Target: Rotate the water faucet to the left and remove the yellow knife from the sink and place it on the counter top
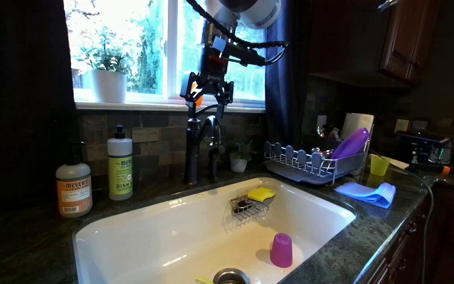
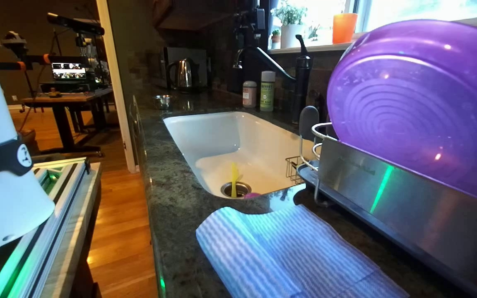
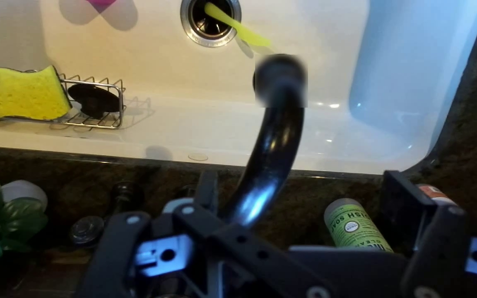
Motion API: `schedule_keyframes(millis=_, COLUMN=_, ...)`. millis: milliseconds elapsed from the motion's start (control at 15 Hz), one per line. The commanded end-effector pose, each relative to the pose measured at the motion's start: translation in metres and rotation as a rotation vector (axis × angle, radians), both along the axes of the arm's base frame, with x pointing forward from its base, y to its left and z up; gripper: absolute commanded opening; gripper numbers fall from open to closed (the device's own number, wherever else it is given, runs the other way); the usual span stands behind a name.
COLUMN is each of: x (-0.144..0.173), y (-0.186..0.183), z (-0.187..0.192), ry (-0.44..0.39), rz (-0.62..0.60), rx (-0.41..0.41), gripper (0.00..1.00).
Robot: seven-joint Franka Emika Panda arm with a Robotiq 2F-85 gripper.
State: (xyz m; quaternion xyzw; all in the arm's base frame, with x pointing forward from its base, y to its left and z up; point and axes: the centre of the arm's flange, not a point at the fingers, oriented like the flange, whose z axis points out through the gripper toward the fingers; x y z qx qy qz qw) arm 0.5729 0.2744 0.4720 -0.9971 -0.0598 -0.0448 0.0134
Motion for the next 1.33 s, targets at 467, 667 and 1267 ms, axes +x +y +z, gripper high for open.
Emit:
schedule_keyframes(millis=467, x=0.030, y=0.019, z=-0.014, ry=-0.052, rz=0.081, rx=0.055, gripper=1.00)
schedule_keyframes(millis=667, x=0.044, y=0.031, z=-0.012, ry=-0.053, rz=0.157, rx=0.081, gripper=1.00)
schedule_keyframes(millis=1267, x=0.037, y=0.062, z=-0.003, ry=-0.081, rz=0.168, rx=0.070, gripper=1.00)
